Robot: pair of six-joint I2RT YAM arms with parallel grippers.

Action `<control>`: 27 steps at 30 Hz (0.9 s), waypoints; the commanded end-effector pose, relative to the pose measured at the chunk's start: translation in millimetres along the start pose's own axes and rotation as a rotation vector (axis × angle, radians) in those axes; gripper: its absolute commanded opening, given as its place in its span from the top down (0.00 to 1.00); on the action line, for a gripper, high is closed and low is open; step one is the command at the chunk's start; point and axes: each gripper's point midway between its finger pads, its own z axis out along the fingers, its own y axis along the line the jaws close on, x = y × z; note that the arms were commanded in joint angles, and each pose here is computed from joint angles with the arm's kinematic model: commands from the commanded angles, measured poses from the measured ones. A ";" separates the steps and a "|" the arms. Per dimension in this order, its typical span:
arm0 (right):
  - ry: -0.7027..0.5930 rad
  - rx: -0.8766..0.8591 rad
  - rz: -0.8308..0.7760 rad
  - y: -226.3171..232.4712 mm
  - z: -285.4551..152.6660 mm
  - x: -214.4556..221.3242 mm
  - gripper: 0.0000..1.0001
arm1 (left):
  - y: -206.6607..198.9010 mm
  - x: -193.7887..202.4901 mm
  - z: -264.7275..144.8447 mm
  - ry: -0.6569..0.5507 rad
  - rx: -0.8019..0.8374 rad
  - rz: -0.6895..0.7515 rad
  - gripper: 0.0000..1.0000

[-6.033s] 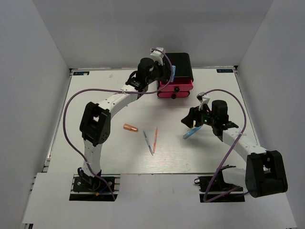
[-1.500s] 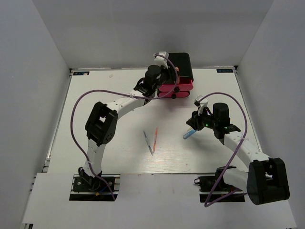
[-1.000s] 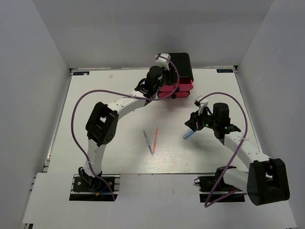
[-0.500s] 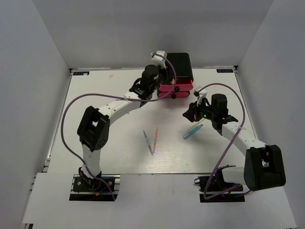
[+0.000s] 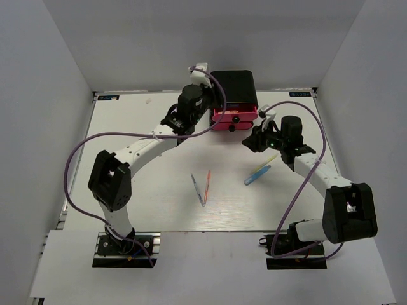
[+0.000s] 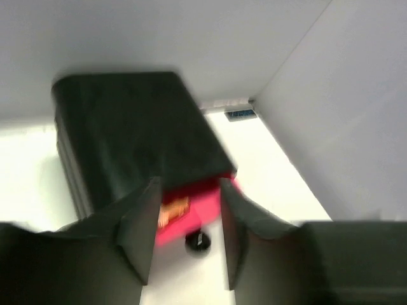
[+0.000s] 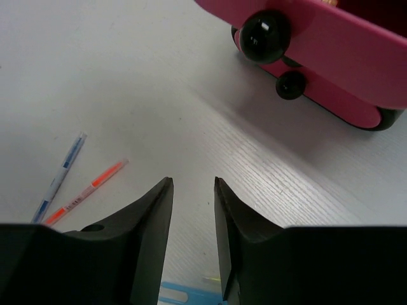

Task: Sort the stationery into containers
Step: Close the drawer at the center of the board.

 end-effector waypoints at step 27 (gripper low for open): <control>-0.055 -0.030 0.395 -43.8 80.2 -71.4 0.49 | 92.9 68.2 -207.9 0.164 -0.337 -0.211 0.27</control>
